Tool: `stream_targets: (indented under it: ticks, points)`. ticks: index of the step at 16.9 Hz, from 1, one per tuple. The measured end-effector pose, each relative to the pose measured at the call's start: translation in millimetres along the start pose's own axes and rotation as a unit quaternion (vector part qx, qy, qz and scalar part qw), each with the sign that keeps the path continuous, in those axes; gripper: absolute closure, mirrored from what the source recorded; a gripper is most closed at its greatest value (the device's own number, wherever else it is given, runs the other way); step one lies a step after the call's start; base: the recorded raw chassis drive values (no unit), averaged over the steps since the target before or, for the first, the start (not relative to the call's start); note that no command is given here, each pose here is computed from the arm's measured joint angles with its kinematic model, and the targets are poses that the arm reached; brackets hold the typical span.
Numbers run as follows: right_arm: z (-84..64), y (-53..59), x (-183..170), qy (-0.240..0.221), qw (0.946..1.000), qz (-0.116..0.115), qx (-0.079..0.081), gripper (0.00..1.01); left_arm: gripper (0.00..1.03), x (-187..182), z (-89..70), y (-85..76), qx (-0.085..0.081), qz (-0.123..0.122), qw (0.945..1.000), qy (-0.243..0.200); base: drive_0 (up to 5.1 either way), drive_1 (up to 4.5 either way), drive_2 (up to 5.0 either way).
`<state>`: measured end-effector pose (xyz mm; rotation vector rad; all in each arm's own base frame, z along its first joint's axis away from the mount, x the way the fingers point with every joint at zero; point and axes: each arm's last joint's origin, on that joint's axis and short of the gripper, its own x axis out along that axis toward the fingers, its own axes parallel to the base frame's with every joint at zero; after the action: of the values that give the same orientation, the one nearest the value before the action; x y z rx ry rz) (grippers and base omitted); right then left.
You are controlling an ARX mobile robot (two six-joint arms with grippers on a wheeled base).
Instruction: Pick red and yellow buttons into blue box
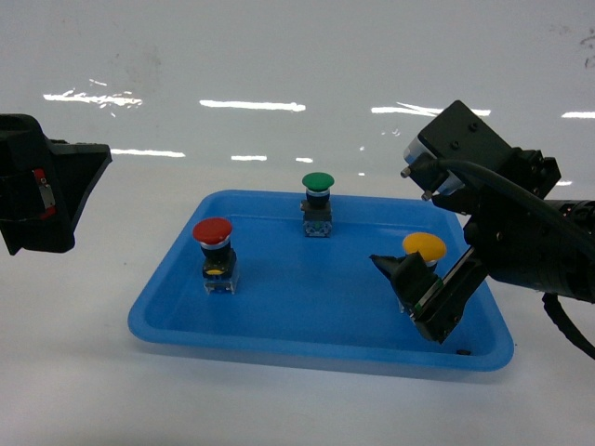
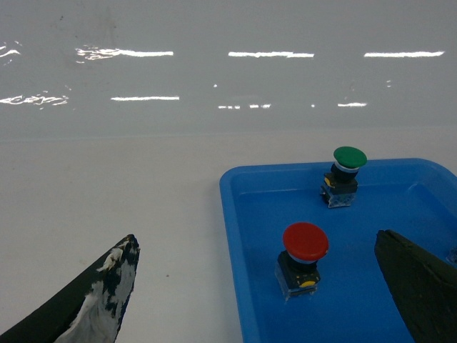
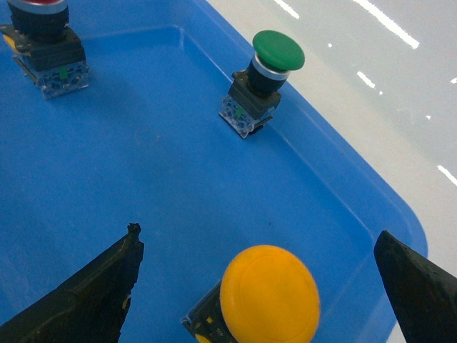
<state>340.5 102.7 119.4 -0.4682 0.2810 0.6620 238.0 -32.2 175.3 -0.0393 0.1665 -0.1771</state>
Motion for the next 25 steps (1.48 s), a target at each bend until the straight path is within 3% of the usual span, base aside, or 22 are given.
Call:
stream_targets:
  ticks: [5,12,16,21,25]
  points:
    - [-9.8,2.2,7.4,0.011,0.9999,0.007,0.006,0.03,0.05,0.0,0.0,0.0,0.0,0.0,1.0,0.0,0.0,0.0,0.0]
    - [-22.4,-9.1,18.0,0.02,0.9997,-0.003,0.014,0.03,0.05,0.0,0.0,0.0,0.0,0.0,1.0,0.0,0.0,0.0,0.0]
    - [-21.8,-10.9,22.7,0.02,0.9997,-0.003,0.014,0.03,0.05,0.0,0.0,0.0,0.0,0.0,1.0,0.0,0.0,0.0,0.0]
    - [-29.3,-8.2,28.7,0.034,0.9992,0.002,0.018,0.03,0.05,0.0,0.0,0.0,0.0,0.0,1.0,0.0,0.0,0.0,0.0]
    - [-25.2,-3.3,31.5,0.032,0.9994,0.013,0.008,0.03,0.05,0.0,0.0,0.0,0.0,0.0,1.0,0.0,0.0,0.0,0.0]
